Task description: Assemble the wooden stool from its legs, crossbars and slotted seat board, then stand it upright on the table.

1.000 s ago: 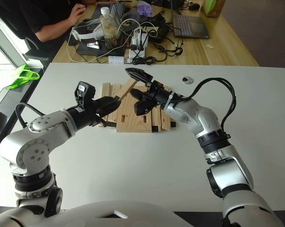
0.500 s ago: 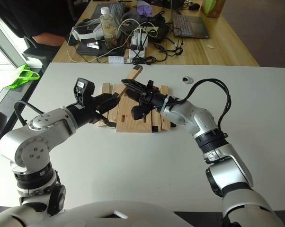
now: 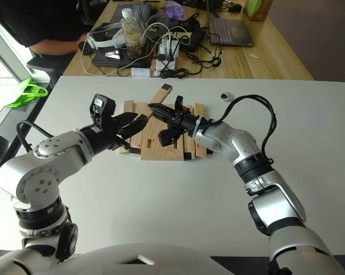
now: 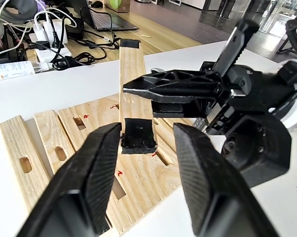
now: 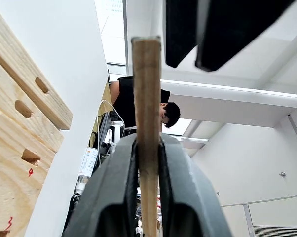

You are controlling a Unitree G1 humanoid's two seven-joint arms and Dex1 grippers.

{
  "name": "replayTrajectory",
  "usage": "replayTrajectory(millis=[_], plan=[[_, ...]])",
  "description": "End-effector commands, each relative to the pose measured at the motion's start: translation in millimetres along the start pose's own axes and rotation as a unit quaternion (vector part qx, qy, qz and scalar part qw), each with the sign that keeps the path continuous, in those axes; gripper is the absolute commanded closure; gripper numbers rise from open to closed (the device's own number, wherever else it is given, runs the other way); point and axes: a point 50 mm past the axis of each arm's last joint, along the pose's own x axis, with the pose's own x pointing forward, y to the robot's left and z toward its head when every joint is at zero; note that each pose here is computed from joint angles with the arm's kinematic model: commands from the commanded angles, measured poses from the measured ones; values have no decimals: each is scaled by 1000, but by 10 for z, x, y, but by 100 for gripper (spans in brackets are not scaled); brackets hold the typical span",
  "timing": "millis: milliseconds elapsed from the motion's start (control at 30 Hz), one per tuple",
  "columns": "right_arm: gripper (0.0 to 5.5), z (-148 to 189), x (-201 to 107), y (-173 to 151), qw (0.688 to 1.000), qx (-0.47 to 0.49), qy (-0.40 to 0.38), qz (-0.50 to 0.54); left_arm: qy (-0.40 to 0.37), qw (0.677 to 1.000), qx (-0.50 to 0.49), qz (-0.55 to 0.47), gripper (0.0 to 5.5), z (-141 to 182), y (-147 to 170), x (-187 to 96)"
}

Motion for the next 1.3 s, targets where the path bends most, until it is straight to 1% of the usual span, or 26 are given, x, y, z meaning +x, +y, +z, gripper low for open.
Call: replayTrajectory(millis=[33, 100, 133, 167, 233, 300, 333, 367, 467, 600, 667, 700, 733, 900, 1067, 1300], plan=[[511, -47, -2, -5, 1000, 13, 13, 0, -19, 1000, -5, 12, 304, 76, 34, 9], [511, -168, -53, 20, 991, 107, 72, -42, -64, 996, -21, 51, 303, 176, 133, 8], [512, -263, -91, 14, 968, 200, 120, -91, -109, 990, -31, 84, 303, 270, 217, -14], [512, -335, -132, 20, 936, 286, 155, -135, -148, 982, -32, 113, 303, 348, 289, -47], [512, -442, -227, 27, 830, 465, 197, -237, -225, 958, -35, 173, 303, 472, 431, -146], [512, -513, -316, 59, 717, 589, 211, -307, -269, 938, -19, 217, 303, 494, 512, -226], [512, -547, -366, 92, 663, 635, 216, -332, -275, 932, 6, 236, 303, 475, 526, -237], [512, -567, -404, 126, 621, 669, 219, -346, -280, 928, 19, 245, 303, 451, 528, -234], [512, -597, -489, 250, 524, 735, 234, -362, -296, 916, 20, 270, 303, 365, 547, -243], [512, -592, -647, 359, 433, 779, 259, -373, -315, 901, 19, 299, 303, 280, 591, -265], [512, -553, -728, 423, 395, 797, 265, -371, -324, 894, 16, 310, 303, 248, 604, -288], [512, -531, -754, 451, 384, 803, 268, -368, -328, 891, 14, 314, 303, 237, 608, -295], [512, -516, -768, 473, 379, 806, 271, -365, -330, 890, 13, 316, 303, 230, 609, -296], [512, -527, -742, 525, 366, 806, 266, -382, -338, 886, 12, 317, 303, 214, 592, -267], [512, -557, -650, 576, 370, 794, 266, -402, -337, 887, 14, 315, 303, 185, 562, -234], [512, -506, -610, 709, 377, 783, 283, -405, -330, 891, 20, 312, 303, 151, 526, -202]])
